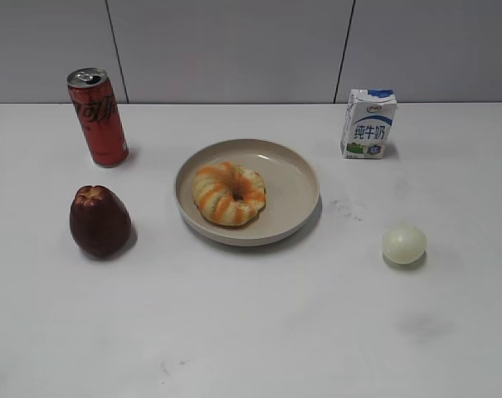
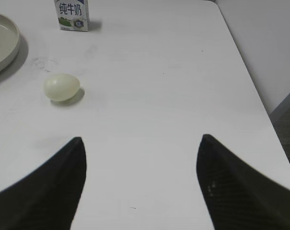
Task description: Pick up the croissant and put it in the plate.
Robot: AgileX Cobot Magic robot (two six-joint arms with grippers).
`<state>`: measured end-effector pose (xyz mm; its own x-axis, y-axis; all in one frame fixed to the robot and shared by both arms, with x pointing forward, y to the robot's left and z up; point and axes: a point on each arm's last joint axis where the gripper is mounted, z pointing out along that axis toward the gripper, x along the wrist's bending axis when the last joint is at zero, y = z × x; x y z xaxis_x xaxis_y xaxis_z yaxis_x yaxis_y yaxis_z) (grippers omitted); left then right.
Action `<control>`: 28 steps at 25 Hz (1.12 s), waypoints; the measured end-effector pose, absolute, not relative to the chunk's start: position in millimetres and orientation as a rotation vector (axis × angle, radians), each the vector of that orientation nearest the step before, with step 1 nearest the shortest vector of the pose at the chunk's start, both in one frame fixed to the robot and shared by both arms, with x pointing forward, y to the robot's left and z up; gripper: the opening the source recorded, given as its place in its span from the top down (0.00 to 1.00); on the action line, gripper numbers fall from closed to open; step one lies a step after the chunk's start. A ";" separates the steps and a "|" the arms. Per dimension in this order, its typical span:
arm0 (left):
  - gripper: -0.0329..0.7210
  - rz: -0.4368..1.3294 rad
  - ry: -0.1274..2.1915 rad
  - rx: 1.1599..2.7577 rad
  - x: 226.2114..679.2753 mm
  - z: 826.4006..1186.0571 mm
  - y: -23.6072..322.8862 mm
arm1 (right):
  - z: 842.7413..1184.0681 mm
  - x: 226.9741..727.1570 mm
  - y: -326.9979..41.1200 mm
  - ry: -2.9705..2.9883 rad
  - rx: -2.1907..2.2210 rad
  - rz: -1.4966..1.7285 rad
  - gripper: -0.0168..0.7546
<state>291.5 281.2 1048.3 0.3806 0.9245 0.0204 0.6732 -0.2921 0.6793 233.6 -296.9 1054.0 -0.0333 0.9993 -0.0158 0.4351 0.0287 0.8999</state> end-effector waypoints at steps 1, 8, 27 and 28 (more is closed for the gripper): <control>0.16 0.553 1.365 2.059 290.3 1047.2 281.0 | 1054.0 233.6 -296.9 1.567 1.501 0.966 0.27; 0.18 0.548 1.343 2.071 289.6 1046.9 280.2 | 1054.0 233.6 -296.9 1.567 1.501 0.966 0.27; 0.22 0.878 1.468 1.674 247.2 1056.4 299.7 | 1054.0 233.6 -296.9 1.567 1.501 0.966 0.27; 0.22 0.906 1.465 1.643 242.7 1056.6 300.1 | 1054.0 233.6 -296.9 1.567 1.501 0.966 0.27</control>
<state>242.7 300.1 1056.6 0.0971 0.9949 0.0286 0.4700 -0.0711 0.8798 233.6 -296.9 1054.0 -0.0333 0.9993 -0.0158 0.4351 0.0287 0.8999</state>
